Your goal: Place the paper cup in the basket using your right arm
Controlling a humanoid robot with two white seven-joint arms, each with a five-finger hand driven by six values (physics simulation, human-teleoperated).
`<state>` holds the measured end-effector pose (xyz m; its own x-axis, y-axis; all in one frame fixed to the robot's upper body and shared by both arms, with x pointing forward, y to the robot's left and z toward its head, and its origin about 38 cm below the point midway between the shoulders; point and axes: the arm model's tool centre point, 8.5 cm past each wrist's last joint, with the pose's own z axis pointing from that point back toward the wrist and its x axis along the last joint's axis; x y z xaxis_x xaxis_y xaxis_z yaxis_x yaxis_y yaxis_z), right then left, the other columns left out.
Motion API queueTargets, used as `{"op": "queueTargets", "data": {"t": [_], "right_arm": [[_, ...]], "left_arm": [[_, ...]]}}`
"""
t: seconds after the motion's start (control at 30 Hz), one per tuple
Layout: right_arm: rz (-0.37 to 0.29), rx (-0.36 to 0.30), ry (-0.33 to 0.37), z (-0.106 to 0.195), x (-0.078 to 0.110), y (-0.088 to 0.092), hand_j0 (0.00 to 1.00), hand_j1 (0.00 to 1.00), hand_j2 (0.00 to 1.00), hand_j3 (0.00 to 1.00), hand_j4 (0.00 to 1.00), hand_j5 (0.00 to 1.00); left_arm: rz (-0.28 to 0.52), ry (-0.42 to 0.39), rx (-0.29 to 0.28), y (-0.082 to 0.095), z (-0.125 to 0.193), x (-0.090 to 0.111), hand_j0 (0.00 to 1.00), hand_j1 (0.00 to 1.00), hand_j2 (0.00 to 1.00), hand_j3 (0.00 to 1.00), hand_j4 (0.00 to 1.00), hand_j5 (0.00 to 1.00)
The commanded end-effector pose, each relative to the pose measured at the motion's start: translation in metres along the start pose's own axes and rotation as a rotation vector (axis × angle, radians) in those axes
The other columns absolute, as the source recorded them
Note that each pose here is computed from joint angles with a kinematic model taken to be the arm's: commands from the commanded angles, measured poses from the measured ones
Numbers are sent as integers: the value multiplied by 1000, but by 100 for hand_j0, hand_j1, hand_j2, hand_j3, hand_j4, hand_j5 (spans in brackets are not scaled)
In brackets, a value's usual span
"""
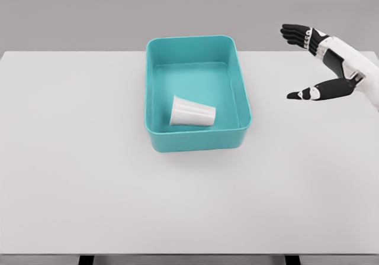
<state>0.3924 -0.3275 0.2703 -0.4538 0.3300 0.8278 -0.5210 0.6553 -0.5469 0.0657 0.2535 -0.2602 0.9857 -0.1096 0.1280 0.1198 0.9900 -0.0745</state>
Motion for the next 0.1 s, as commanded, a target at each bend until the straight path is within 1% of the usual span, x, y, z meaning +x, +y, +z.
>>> {"op": "queueTargets", "data": {"t": [0.0, 0.07], "right_arm": [[-4, -1, -4, 1, 1, -1, 99, 99, 99, 99, 99, 99], [-7, 1, 1, 2, 0, 0, 100, 100, 100, 100, 100, 100]], "left_arm": [[0, 0, 0, 0, 0, 0, 100, 100, 100, 100, 100, 100], [0, 0, 0, 0, 0, 0, 100, 100, 100, 100, 100, 100]]}}
